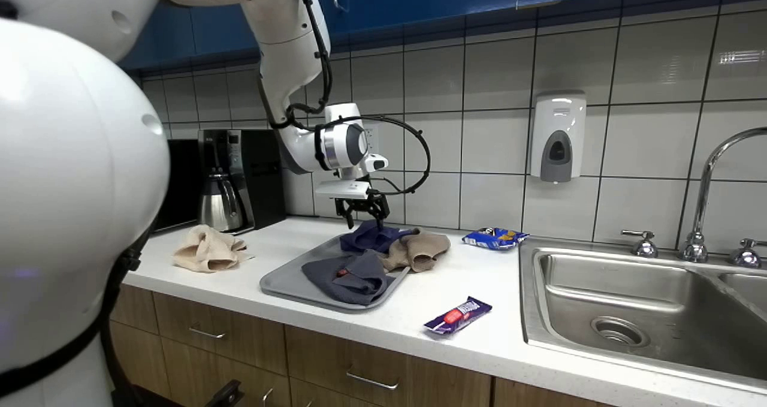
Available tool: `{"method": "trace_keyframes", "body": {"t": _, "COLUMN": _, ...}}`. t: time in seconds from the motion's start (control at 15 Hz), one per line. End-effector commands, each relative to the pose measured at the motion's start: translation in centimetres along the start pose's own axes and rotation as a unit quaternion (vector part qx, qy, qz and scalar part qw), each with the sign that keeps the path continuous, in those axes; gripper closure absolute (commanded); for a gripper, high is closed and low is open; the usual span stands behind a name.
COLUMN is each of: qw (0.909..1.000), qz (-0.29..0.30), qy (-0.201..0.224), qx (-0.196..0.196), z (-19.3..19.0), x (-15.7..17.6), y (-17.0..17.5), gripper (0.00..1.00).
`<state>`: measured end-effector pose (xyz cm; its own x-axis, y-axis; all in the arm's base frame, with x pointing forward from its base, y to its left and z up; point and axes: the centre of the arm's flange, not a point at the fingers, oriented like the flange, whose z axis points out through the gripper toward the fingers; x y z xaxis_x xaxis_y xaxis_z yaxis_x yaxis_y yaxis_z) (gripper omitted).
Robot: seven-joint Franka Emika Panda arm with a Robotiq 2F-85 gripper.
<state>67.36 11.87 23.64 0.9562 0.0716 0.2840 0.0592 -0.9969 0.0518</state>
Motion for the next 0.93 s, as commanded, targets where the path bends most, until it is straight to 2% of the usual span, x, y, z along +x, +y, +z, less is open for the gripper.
{"method": "trace_keyframes", "body": {"t": 0.0, "qw": 1.0000, "qz": 0.001, "qy": 0.002, "qx": -0.004, "z": 1.7, "x": 1.6, "y": 0.1, "gripper": 0.00}}
{"method": "trace_keyframes", "body": {"t": 0.87, "qw": 0.9999, "qz": 0.001, "qy": -0.010, "qx": -0.003, "z": 5.8, "x": 2.4, "y": -0.1, "gripper": 0.00}}
